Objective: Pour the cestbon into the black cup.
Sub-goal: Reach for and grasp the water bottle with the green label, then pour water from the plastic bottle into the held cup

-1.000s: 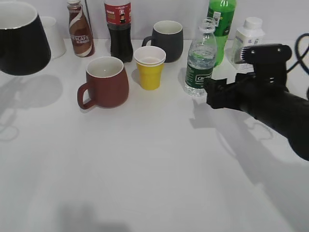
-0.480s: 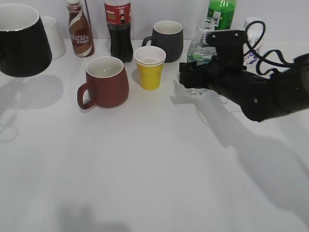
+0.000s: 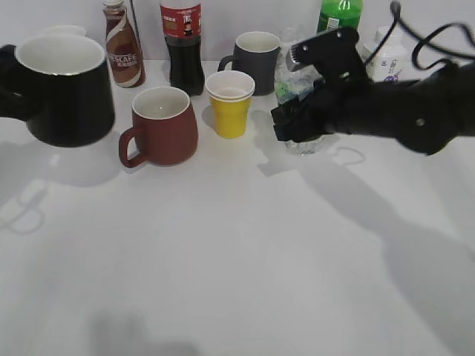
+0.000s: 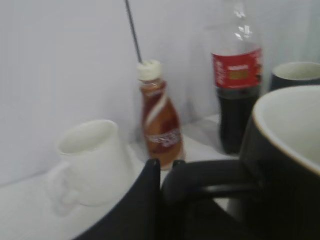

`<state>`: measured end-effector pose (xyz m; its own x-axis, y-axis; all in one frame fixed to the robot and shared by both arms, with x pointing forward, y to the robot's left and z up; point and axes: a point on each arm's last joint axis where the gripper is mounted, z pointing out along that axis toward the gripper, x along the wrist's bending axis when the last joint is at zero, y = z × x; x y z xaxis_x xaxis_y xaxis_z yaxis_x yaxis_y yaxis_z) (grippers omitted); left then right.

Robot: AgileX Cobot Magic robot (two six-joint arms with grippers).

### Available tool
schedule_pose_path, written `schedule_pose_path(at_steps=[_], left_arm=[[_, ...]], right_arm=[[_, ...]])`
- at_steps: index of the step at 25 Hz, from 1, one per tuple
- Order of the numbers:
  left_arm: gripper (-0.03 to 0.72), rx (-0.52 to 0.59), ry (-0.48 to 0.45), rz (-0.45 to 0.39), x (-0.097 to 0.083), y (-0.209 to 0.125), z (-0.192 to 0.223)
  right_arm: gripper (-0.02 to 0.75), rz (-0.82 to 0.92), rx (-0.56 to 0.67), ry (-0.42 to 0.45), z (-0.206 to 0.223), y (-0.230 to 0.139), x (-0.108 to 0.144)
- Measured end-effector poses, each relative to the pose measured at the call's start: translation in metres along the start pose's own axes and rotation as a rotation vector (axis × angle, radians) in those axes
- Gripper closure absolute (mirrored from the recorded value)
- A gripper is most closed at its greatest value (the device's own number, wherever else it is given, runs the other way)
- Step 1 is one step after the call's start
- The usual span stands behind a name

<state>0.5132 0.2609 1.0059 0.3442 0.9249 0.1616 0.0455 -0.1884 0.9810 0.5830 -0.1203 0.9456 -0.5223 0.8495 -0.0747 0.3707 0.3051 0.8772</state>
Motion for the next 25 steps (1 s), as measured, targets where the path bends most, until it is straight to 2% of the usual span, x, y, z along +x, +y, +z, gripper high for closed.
schedule_pose_path(at_steps=[6,10,12,16,25], left_arm=[[0.653,0.023,-0.192,-0.007,-0.05,0.009,0.001],[0.654,0.039,-0.332,0.018,-0.089,0.012,-0.001],[0.654,0.056,-0.371,0.02,-0.103,0.012,-0.003],[0.654,0.09,-0.398,0.0,-0.116,0.011,-0.006],[0.654,0.122,-0.391,0.002,-0.117,0.009,-0.007]], right_arm=[[0.278,-0.372,-0.122,0.1,-0.044,0.047,0.026],[0.278,-0.614,-0.183,0.154,-0.056,0.058,0.05],[0.278,-0.743,-0.197,0.17,-0.058,0.058,0.06],[0.278,-0.958,-0.218,0.172,-0.059,0.057,0.068],[0.278,-1.313,-0.255,0.129,-0.059,0.058,0.068]])
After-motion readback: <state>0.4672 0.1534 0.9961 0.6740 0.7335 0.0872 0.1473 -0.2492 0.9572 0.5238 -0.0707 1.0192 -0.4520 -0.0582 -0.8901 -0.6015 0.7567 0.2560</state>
